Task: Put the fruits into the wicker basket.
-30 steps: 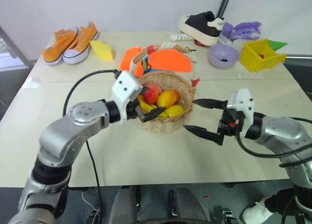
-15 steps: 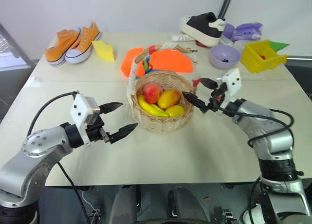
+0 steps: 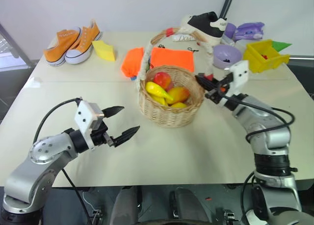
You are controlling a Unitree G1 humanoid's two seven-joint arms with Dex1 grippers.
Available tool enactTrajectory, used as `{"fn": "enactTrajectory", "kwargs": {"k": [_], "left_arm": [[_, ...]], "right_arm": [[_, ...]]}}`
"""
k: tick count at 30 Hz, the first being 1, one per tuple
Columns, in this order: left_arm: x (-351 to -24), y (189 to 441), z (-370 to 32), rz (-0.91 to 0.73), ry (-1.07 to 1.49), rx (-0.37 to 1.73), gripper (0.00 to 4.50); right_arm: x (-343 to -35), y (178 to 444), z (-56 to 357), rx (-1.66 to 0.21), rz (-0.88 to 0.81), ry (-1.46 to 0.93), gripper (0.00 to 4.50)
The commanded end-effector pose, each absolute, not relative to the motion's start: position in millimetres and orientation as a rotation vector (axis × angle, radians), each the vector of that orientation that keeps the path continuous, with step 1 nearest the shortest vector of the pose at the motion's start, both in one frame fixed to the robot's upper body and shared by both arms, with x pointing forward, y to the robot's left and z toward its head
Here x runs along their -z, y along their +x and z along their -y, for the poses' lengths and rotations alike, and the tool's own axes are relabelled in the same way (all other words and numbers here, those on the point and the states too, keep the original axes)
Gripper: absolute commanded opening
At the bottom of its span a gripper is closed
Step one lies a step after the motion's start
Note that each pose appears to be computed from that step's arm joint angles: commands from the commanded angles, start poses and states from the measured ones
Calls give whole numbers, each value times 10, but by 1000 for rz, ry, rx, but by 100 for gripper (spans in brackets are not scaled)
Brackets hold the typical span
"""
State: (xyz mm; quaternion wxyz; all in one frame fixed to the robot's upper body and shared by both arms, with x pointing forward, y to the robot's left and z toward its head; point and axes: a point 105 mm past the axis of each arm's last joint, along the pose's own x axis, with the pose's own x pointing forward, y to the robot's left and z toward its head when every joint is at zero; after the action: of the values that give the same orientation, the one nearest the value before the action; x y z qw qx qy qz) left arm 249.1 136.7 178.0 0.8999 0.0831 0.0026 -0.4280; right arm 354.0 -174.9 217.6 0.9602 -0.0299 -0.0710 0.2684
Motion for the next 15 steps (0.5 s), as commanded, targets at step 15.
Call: {"fn": "enactTrajectory", "kwargs": {"k": [15], "left_arm": [[-1843, 2699, -1097, 72, 163, 977, 450]], "right_arm": [[-2278, 3233, 3487, 72, 175, -142, 158]]}}
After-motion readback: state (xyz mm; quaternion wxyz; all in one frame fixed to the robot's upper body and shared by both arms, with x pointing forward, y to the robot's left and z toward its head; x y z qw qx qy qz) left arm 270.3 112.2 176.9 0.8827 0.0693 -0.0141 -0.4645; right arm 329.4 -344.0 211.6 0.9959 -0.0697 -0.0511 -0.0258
